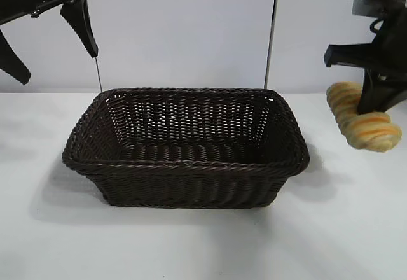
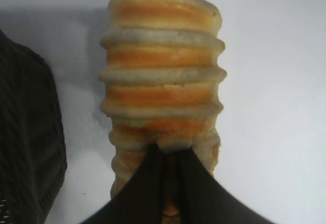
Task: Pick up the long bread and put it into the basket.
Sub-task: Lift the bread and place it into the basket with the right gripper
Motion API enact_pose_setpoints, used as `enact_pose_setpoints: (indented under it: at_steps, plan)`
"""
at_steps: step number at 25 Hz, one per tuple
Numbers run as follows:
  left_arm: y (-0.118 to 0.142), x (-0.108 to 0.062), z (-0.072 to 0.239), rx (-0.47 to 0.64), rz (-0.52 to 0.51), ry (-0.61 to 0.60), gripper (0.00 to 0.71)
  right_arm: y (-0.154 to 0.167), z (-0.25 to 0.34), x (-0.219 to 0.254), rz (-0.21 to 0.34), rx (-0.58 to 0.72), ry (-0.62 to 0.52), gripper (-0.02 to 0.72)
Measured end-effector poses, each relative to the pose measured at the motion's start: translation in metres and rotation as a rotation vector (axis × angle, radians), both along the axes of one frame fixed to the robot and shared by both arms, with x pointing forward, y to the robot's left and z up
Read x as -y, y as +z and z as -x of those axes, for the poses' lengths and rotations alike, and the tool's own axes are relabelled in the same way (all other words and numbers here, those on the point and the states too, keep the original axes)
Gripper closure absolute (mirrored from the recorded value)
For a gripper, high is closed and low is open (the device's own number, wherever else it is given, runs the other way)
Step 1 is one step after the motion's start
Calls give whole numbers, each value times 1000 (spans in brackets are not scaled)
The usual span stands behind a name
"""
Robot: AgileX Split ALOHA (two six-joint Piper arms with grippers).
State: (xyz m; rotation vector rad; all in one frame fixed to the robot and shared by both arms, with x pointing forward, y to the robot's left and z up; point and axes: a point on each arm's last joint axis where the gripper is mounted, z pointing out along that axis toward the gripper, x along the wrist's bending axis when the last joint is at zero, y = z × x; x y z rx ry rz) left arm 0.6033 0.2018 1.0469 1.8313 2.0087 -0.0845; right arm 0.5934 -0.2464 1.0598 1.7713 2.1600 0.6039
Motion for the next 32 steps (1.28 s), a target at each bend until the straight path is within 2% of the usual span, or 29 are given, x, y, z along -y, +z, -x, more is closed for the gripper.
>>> enact_pose_setpoints:
  at_steps: [2,7,11,14,19,22,26,32]
  plan:
    - [0,0,0,0,0,0,25,6,-1,-5,-1,33,117,659]
    - [0,0,0,0,0,0,25,13,-2,-22,-70,118,379,659]
    - [0,0,0,0,0,0,25,7,-7,-31,-102,169,523,659]
    - [0,0,0,0,0,0,25,-5,-13,-39,-102,180,604,659]
    - [0,0,0,0,0,0,25,-23,-12,-78,-63,188,773,661]
    - [0,0,0,0,0,0,25,-36,-11,-107,-49,190,842,661]
    - [0,0,0,0,0,-1,25,-59,-16,-131,-21,189,878,661]
    - [0,0,0,0,0,-1,25,-89,-23,-141,6,149,891,661]
